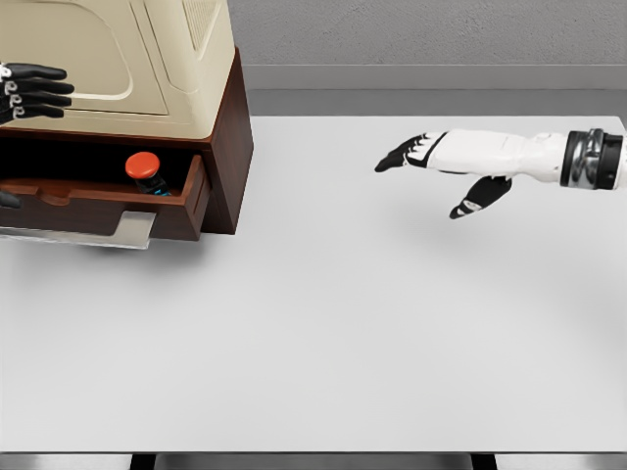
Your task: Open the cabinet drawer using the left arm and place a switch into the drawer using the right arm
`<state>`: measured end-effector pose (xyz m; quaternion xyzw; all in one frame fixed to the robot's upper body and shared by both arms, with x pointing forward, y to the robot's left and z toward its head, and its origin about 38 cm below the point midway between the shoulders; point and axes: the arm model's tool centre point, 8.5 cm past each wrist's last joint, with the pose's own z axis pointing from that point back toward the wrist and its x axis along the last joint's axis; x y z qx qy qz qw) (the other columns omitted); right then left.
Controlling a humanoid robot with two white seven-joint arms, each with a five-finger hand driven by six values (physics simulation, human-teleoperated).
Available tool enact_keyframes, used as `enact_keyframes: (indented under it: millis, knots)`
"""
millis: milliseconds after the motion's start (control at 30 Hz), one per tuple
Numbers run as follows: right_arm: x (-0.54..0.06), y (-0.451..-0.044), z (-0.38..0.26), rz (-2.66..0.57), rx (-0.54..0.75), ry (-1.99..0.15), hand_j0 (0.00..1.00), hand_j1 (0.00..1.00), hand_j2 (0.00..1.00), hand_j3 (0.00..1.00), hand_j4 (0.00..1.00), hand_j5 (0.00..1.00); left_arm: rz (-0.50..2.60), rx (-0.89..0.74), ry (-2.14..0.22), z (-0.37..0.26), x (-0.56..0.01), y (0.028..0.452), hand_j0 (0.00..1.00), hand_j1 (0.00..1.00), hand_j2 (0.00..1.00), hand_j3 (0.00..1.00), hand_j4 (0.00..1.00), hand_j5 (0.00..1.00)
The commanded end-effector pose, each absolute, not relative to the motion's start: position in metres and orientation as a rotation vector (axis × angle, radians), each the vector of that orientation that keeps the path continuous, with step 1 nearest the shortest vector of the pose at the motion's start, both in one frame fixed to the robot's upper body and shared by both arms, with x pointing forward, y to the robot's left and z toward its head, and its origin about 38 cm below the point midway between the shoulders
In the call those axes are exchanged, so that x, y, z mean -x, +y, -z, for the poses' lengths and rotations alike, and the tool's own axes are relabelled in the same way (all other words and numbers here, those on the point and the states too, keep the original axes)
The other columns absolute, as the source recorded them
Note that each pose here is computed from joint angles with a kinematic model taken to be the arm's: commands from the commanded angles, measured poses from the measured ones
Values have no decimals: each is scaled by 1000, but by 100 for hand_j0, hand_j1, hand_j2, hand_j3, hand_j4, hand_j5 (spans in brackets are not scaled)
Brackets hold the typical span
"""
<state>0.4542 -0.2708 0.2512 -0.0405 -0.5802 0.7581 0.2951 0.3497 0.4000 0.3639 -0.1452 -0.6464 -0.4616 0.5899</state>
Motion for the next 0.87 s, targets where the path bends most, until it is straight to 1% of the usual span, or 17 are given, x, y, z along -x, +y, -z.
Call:
enact_keyframes:
  millis: [0, 167, 567, 700, 833]
  knots:
    - [-455, -271, -253, -2010, 106, -1549, 100, 100, 100, 100, 100, 100, 1058, 374, -1530, -362, -351, 396, 100, 100, 100, 100, 100, 100]
    - [-454, -272, -252, -2009, 106, -1547, 100, 100, 100, 100, 100, 100, 1032, 468, -1572, -348, -359, 377, 100, 100, 100, 100, 100, 100]
    - [-454, -273, -252, -2008, 109, -1543, 100, 100, 100, 100, 100, 100, 984, 633, -1639, -325, -371, 341, 100, 100, 100, 100, 100, 100]
    - [-457, -279, -250, -1993, 117, -1529, 100, 100, 100, 100, 100, 100, 966, 705, -1661, -315, -376, 322, 100, 100, 100, 100, 100, 100]
    - [-457, -279, -250, -1993, 117, -1529, 100, 100, 100, 100, 100, 100, 963, 727, -1670, -312, -377, 315, 100, 100, 100, 100, 100, 100]
